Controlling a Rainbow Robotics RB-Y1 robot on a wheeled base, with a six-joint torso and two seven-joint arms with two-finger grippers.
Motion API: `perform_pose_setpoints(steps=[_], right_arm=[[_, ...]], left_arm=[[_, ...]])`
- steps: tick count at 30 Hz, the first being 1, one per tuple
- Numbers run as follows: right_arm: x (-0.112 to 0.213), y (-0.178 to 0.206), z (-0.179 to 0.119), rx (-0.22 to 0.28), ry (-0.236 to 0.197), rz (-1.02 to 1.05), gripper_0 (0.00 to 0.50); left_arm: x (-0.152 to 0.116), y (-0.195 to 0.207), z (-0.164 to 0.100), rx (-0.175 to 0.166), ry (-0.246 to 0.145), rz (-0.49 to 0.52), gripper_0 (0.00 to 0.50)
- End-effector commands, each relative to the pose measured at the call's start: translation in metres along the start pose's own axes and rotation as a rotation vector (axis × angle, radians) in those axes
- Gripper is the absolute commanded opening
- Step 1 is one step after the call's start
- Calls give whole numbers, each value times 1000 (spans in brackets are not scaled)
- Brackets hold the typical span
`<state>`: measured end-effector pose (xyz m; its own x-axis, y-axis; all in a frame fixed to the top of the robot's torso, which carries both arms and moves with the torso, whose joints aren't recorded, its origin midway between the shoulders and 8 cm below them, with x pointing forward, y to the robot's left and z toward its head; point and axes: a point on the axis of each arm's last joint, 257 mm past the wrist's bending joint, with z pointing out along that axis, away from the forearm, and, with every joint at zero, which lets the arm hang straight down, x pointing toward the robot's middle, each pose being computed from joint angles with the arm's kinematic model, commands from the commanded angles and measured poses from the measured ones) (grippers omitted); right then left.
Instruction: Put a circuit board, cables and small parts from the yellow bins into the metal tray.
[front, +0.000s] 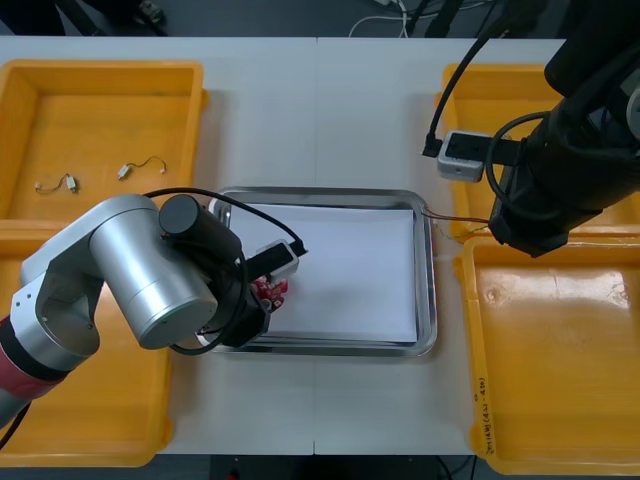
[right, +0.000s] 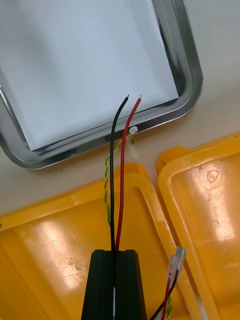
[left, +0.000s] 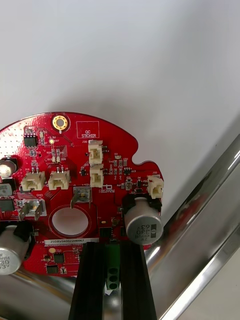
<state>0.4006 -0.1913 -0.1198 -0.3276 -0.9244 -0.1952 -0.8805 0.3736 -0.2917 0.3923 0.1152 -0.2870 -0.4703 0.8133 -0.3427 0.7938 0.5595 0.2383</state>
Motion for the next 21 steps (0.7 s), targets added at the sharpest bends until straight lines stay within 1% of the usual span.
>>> perform_pose_setpoints(steps=[1,6,12,13,14,15,16,17,18,21], right_arm=[[-15,-1,-9,34,-16,-6,0],[-14,-1,-8,38,-11,-7,0],[-15,-1,-8,40,-12,-12,0],[-14,-1,-8,39,-11,-9,0],[-14,-1,-8,37,-11,-10,0],[-14,-1,-8,37,-11,-12,0],[-14,-1,-8,39,-11,-13,0],[-14,-1,-8,37,-11,-13,0],[-14,-1,-8,37,-11,-13,0],[-14,-1,-8,39,-11,-14,0]], left_arm=[[17,5,4,-20,19,-43,0],[21,5,7,-23,16,-46,1],[19,2,7,-11,13,-55,3],[18,1,6,-10,9,-56,57],[17,1,6,-8,4,-59,186],[16,1,6,-8,1,-60,352],[16,1,6,-8,-2,-60,425],[15,1,6,-8,-5,-61,476],[14,1,6,-9,-7,-62,500],[12,1,5,-9,-16,-69,500]])
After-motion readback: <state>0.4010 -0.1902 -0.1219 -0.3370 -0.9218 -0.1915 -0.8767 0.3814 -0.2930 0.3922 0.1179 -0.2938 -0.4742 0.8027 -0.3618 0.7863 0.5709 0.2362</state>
